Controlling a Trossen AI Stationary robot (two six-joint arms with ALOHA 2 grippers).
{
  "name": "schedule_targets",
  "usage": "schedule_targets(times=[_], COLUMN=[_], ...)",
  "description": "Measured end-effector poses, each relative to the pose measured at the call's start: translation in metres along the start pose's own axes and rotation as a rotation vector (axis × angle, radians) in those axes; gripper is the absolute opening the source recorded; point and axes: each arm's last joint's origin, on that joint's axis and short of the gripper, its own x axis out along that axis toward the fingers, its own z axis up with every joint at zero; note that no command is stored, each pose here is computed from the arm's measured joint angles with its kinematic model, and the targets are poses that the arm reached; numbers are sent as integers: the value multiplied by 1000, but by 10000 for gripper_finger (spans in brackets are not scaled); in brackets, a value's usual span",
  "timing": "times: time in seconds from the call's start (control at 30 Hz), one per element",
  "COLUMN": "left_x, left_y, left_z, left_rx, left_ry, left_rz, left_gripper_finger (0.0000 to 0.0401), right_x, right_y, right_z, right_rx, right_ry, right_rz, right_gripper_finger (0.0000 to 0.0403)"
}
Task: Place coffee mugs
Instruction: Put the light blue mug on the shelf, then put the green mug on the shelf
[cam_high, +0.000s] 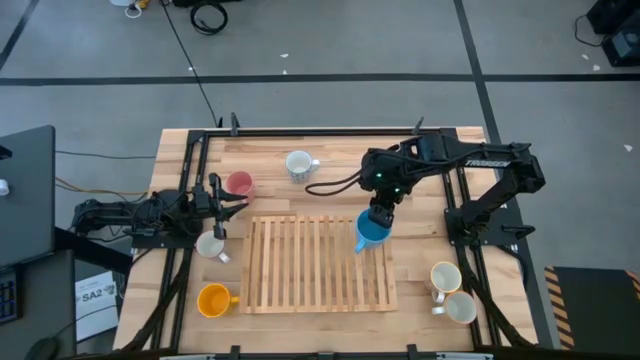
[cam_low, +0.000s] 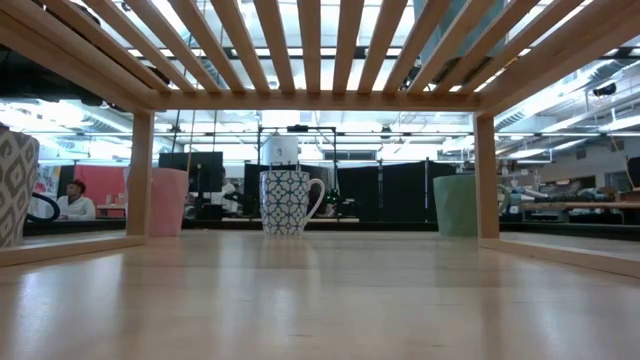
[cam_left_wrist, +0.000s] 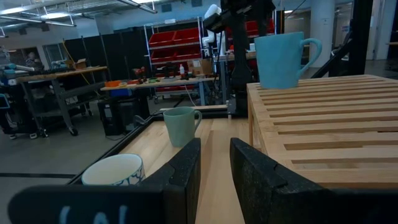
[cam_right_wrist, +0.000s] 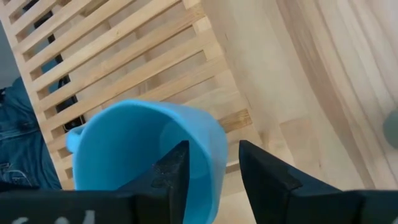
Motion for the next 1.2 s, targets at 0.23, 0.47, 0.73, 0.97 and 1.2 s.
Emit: schedule_targets(times=[0.23,0.47,0.73,0.97,1.2], left_x=[0,0,0,0,0], left_y=[0,0,0,0,0], left_z=[0,0,0,0,0], left_rx=[0,0,0,0,0], left_ry=[0,0,0,0,0], left_rz=[0,0,0,0,0], left_gripper_finger=[94,94,94,94,94], right_x=[-2,-3,-5,-22,-58], right_y=[-7,-14,-17,-17,-18], right_z=[4,7,10,16,24], right_rx=[16,41,10,-25,-108], right_ry=[-9,-7,18,-49,-192], right_rz=[-5,10,108,125,127], right_gripper_finger=[160,160,159,159,159])
